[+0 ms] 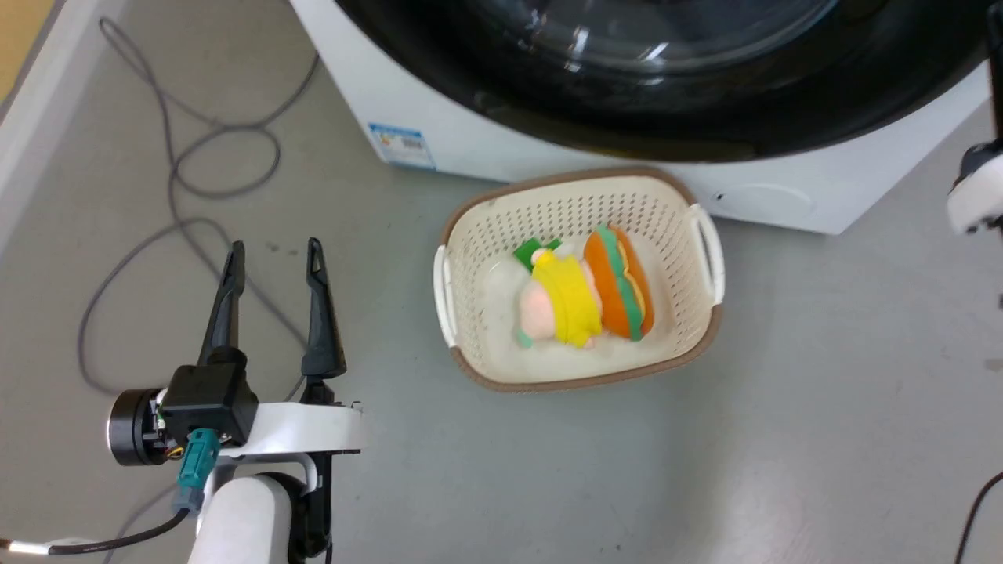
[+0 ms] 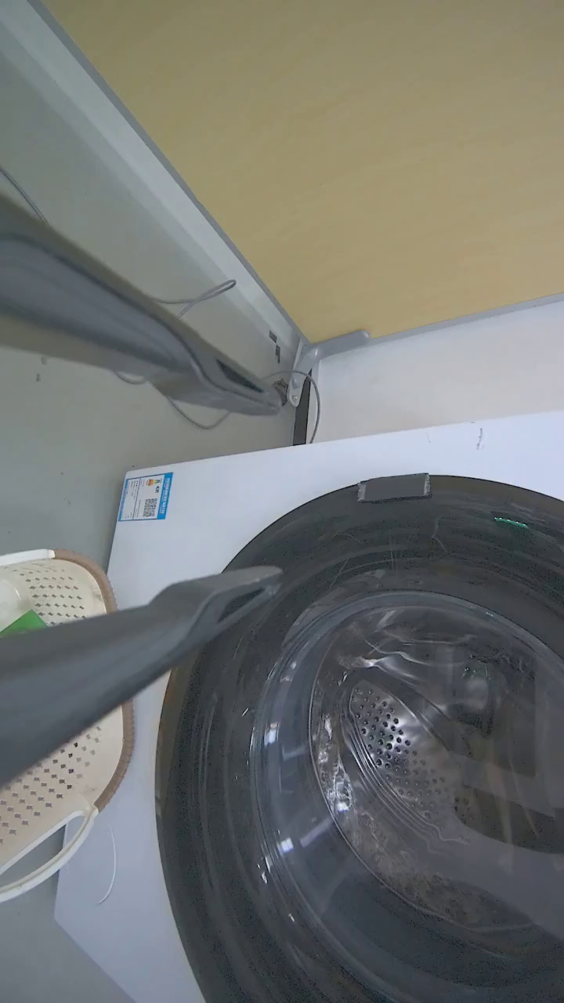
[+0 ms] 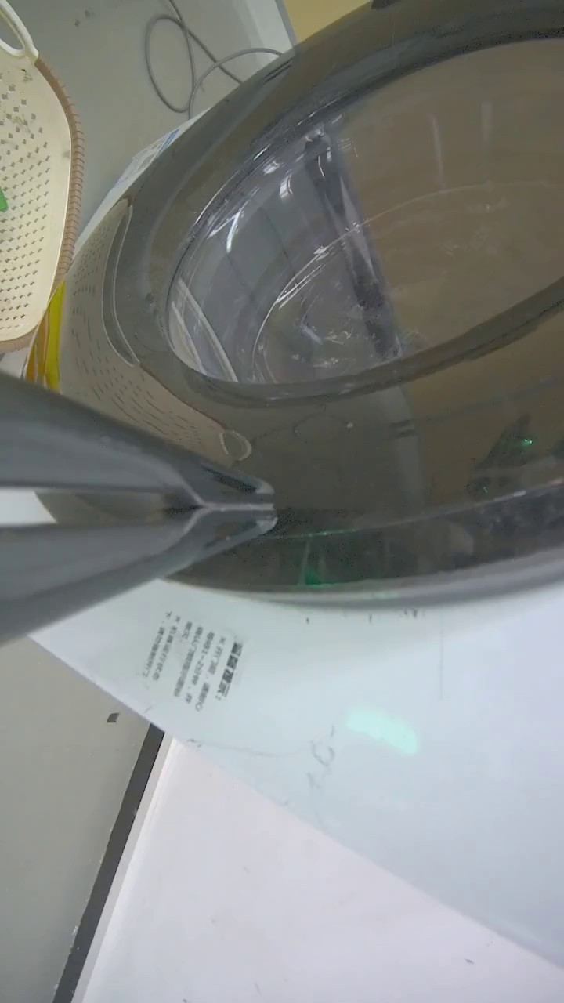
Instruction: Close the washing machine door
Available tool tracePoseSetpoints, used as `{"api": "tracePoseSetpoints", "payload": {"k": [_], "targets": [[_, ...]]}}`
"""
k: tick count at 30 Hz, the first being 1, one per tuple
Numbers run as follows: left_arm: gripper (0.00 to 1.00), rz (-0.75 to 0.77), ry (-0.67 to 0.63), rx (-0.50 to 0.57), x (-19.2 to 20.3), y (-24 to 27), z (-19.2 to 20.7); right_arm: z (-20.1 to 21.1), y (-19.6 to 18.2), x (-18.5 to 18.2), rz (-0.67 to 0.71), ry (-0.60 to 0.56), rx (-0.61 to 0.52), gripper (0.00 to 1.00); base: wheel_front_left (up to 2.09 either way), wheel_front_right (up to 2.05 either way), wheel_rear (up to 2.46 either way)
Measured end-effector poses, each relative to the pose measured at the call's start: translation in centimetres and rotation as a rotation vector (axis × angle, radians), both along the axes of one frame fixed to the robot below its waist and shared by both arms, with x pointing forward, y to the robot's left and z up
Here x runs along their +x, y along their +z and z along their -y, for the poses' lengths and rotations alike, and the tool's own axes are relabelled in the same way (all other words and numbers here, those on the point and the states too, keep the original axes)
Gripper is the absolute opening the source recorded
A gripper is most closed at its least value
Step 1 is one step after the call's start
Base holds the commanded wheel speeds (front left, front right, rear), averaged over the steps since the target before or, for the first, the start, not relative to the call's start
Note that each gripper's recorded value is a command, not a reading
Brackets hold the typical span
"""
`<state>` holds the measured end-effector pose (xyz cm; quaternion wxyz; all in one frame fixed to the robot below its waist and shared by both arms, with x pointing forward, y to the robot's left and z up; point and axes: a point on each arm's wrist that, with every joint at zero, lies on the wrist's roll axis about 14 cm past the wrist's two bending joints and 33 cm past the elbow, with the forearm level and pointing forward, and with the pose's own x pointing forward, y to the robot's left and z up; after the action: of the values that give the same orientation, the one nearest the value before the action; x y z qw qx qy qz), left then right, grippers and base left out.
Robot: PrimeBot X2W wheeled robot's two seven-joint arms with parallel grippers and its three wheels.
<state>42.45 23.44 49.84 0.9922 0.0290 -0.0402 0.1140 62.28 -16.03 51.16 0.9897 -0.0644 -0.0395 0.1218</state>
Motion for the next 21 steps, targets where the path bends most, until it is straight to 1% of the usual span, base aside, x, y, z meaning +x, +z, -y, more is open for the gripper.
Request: {"api": "tracePoseSetpoints", "payload": {"k": [3,5,7,8,11,14,20,21], "targets": [[1.00,0.018,-0.003,-0.003,-0.1,0.6,0.1,0.1,1.9,-1.6,0.056,0.002,0.001,0.00,0.00,0.00,0.00],[1.00,0.031,-0.010,-0.005,-0.2,1.1,0.4,0.1,3.9,-3.0,0.121,0.007,-0.008,0.00,0.00,0.00,0.00],[1.00,0.039,-0.024,-0.005,-0.2,1.4,0.8,0.4,6.0,-4.6,0.186,-0.006,0.007,0.00,0.00,0.00,0.00],[1.00,0.047,-0.047,-0.008,-0.2,1.7,1.5,0.7,7.5,-6.4,0.235,-0.018,0.011,0.00,0.00,0.00,0.00],[1.00,0.062,-0.073,-0.009,-0.1,2.2,2.4,1.6,9.2,-9.0,0.286,-0.055,0.039,0.00,0.00,0.00,0.00],[1.00,0.074,-0.102,-0.014,-0.1,2.7,3.3,2.3,9.5,-11.5,0.296,-0.086,0.057,0.00,0.00,0.00,0.00],[1.00,0.084,-0.148,-0.011,-0.8,3.2,5.0,3.9,8.6,-15.8,0.267,-0.158,0.092,0.00,0.00,0.00,0.00],[1.00,0.085,-0.155,-0.012,-0.9,3.2,5.2,4.1,8.3,-16.4,0.256,-0.167,0.097,0.08,0.00,0.00,0.00]]}}
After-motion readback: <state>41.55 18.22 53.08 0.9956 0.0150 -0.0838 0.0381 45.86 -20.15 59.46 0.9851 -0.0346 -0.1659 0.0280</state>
